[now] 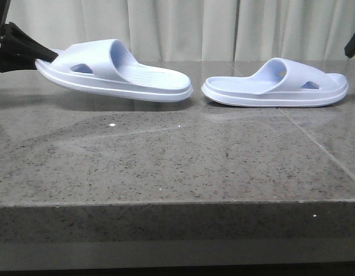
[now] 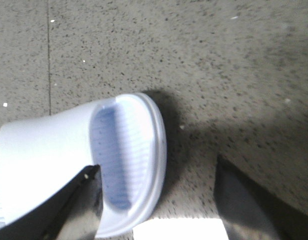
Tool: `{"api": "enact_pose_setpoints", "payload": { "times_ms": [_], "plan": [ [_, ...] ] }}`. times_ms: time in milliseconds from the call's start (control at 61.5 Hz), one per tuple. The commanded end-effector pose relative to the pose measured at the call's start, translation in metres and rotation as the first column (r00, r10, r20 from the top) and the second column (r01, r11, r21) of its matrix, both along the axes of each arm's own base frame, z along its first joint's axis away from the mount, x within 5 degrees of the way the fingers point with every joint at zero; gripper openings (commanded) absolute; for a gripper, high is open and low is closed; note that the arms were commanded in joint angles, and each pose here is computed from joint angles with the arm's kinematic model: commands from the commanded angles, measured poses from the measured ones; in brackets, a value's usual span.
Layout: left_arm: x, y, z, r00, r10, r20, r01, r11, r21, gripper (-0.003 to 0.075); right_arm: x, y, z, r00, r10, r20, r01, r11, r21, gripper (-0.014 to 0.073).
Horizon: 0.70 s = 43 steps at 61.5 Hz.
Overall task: Insert blue slippers together front up
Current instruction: 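Grasp the heel of the other slipper with the right gripper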
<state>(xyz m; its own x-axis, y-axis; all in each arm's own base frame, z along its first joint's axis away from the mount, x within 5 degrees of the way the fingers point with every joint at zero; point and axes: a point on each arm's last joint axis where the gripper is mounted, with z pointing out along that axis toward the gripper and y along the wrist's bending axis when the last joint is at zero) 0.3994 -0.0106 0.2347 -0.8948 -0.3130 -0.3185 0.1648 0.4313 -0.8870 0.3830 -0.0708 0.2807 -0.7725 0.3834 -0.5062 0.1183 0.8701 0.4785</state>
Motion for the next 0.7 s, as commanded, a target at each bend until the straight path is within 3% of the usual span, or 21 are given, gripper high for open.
{"api": "enact_pose_setpoints", "payload": {
  "times_ms": [0, 163, 504, 683],
  "plan": [
    [-0.005, -0.004, 0.036, 0.996, -0.027, 0.087, 0.034, 0.996, -0.087, -0.0020, 0.007, -0.006, 0.022, 0.997, 0.010, 0.082, -0.016, 0.998, 0.068, 0.0467],
    [-0.005, -0.004, 0.036, 0.996, -0.027, 0.087, 0.034, 0.996, -0.087, -0.0020, 0.021, -0.010, 0.005, 0.999, 0.038, 0.030, -0.042, 0.992, 0.122, 0.0393],
    [-0.004, -0.003, 0.036, 0.996, -0.011, 0.087, 0.018, 0.997, -0.079, -0.0020, 0.034, -0.006, -0.014, 0.997, 0.074, -0.013, -0.071, 0.983, 0.170, 0.0393],
    [-0.004, -0.003, 0.036, 0.996, -0.009, 0.087, 0.016, 0.997, -0.079, -0.0020, 0.039, 0.014, -0.028, 0.987, 0.155, -0.046, -0.143, 0.972, 0.187, 0.0393]
  ]
}}
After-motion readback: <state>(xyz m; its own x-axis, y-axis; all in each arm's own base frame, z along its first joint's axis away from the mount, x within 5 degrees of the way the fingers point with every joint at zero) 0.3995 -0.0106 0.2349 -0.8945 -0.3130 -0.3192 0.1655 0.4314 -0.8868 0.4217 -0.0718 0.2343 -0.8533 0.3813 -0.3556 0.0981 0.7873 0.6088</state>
